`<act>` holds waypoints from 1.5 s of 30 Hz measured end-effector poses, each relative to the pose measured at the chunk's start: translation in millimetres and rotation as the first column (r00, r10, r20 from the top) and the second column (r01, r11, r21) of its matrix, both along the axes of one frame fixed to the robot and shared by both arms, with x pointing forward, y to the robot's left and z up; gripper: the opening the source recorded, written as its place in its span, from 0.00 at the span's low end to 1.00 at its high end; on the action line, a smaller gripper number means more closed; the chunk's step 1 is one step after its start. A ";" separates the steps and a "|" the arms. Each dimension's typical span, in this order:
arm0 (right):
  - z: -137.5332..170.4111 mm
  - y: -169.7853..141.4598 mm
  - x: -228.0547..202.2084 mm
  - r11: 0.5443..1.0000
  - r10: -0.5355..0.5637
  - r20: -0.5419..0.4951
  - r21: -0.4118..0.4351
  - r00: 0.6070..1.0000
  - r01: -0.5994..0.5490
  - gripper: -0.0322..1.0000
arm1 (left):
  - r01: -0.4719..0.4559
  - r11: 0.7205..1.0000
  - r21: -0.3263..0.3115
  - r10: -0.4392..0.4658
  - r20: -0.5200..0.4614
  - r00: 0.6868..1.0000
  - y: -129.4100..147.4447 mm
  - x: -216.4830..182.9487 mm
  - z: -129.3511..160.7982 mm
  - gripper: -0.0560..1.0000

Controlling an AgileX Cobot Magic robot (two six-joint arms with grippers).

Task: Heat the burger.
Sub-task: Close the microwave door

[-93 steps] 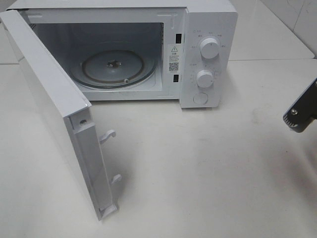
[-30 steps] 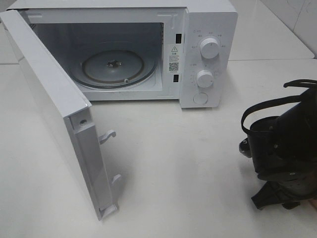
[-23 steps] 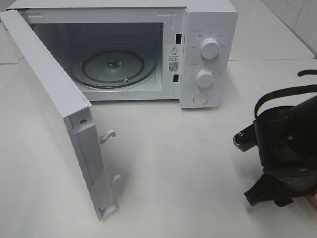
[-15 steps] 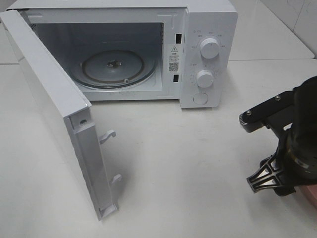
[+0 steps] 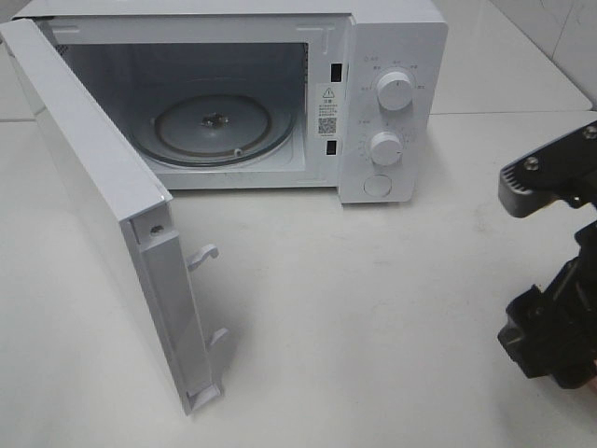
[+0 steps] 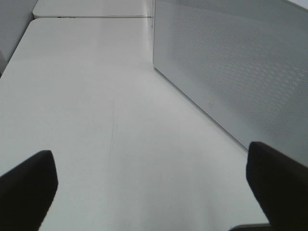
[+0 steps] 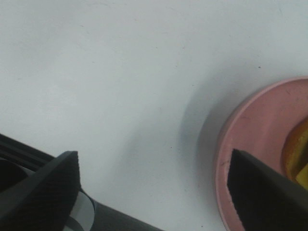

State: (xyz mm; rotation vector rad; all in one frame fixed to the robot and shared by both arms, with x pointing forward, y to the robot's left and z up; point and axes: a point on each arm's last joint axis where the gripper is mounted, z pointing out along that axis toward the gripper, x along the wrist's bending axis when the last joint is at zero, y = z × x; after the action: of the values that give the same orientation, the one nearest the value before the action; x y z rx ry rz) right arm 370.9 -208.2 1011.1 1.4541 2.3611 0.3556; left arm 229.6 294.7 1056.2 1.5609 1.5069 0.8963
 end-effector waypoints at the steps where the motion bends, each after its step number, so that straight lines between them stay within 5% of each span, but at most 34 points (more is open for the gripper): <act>1: 7.6 -3.9 -7.3 0.999 0.025 0.013 0.033 1.000 -0.025 0.82 | 0.000 1.000 0.000 0.000 0.000 1.000 0.0 0.0 0.0 0.99; 21: 48.6 -50.3 -69.5 0.965 0.082 0.164 0.232 0.983 -0.119 0.81 | 0.000 1.000 0.000 0.000 0.000 1.000 0.0 0.0 0.0 0.99; 35: 45.3 -81.8 -98.2 0.945 -0.117 0.332 0.326 0.936 0.002 0.80 | 0.000 1.000 0.000 0.000 0.000 1.000 0.0 0.0 0.0 0.99; 45: 40.7 -95.0 -122.2 0.928 -0.289 0.440 0.347 0.850 0.136 0.78 | 0.000 1.000 0.000 0.000 0.000 1.000 0.0 0.0 0.0 0.99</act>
State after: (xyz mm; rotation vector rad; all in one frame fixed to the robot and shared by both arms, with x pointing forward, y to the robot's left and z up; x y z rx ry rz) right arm 248.7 -303.2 1051.8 1.5207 1.7741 0.9395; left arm 229.6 294.7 1056.2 1.5609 1.5069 0.8963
